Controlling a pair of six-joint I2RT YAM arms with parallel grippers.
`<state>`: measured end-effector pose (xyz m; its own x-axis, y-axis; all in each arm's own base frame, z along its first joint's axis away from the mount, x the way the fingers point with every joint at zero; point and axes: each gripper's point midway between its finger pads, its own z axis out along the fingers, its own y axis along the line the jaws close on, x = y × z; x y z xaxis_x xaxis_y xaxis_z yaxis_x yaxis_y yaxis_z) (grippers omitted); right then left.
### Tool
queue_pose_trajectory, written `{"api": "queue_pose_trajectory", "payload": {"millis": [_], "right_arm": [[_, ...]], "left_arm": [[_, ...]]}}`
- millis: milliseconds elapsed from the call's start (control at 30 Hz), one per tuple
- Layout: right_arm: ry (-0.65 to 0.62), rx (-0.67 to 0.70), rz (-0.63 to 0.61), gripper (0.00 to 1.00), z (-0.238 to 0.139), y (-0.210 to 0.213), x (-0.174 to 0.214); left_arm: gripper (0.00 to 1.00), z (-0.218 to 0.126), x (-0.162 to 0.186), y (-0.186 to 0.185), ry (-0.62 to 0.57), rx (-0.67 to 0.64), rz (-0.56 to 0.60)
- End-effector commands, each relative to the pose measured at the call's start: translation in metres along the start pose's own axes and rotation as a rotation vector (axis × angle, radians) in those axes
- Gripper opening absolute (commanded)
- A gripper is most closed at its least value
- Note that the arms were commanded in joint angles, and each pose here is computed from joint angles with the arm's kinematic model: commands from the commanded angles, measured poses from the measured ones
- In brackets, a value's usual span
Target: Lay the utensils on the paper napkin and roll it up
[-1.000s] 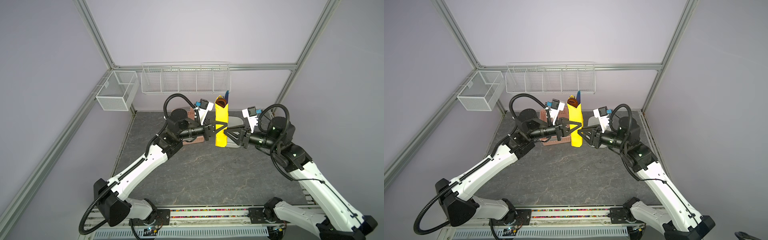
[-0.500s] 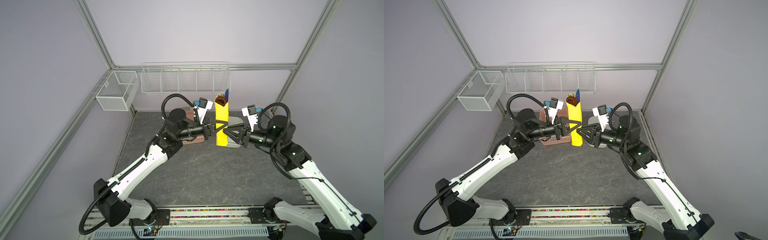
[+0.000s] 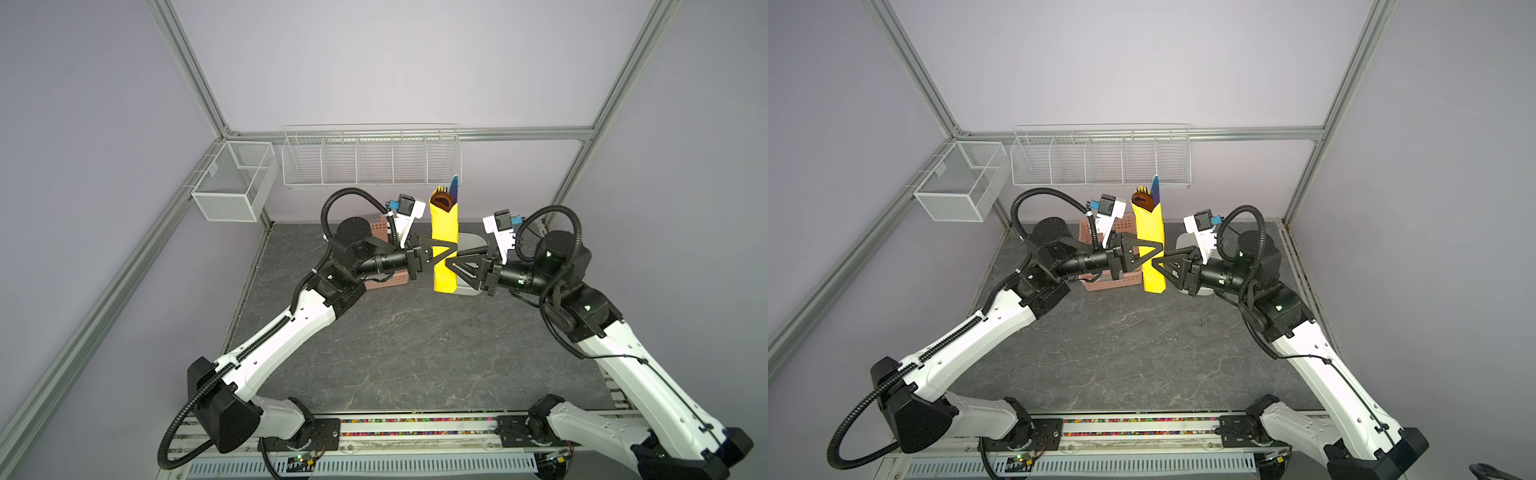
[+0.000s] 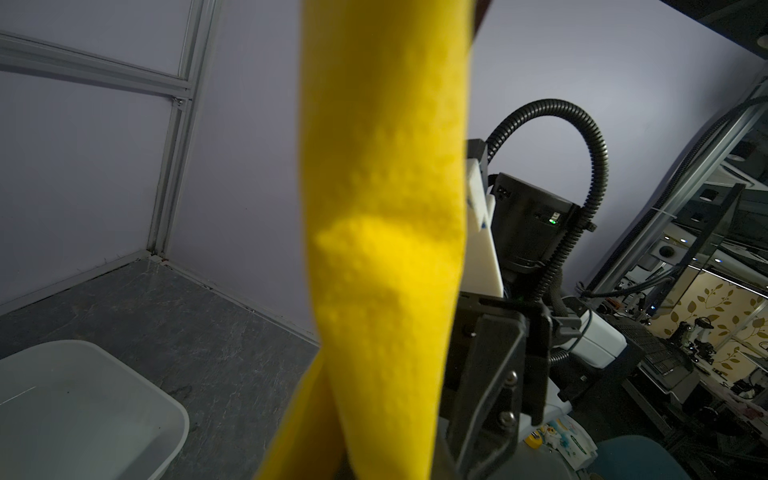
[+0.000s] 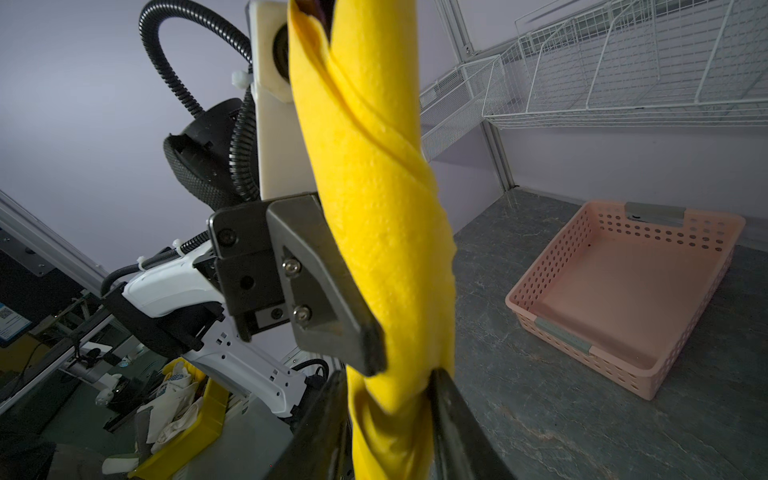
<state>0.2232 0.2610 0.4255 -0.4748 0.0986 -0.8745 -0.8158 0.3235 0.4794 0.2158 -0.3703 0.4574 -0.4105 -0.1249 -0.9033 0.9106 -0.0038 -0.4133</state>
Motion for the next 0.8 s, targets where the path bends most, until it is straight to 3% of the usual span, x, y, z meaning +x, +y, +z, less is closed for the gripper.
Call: {"api": "queue_pose_trajectory", "payload": {"millis": [0,367,767], "right_arm": [[0.009,-0.016,-0.024,0.37,0.002,0.003,0.002],[0.032,-0.126,-0.027,0.36,0.008,0.019,0.003],[0.037,-0.197,-0.041,0.21,0.008,0.033,0.004]], "left_arm": [[0.00,-0.004,-0.018,-0.029,-0.050,0.081,0.065],[0.00,0.002,-0.017,-0.034,-0.043,0.120,0.049],[0.00,0.005,-0.016,-0.032,-0.037,0.124,0.043]]}}
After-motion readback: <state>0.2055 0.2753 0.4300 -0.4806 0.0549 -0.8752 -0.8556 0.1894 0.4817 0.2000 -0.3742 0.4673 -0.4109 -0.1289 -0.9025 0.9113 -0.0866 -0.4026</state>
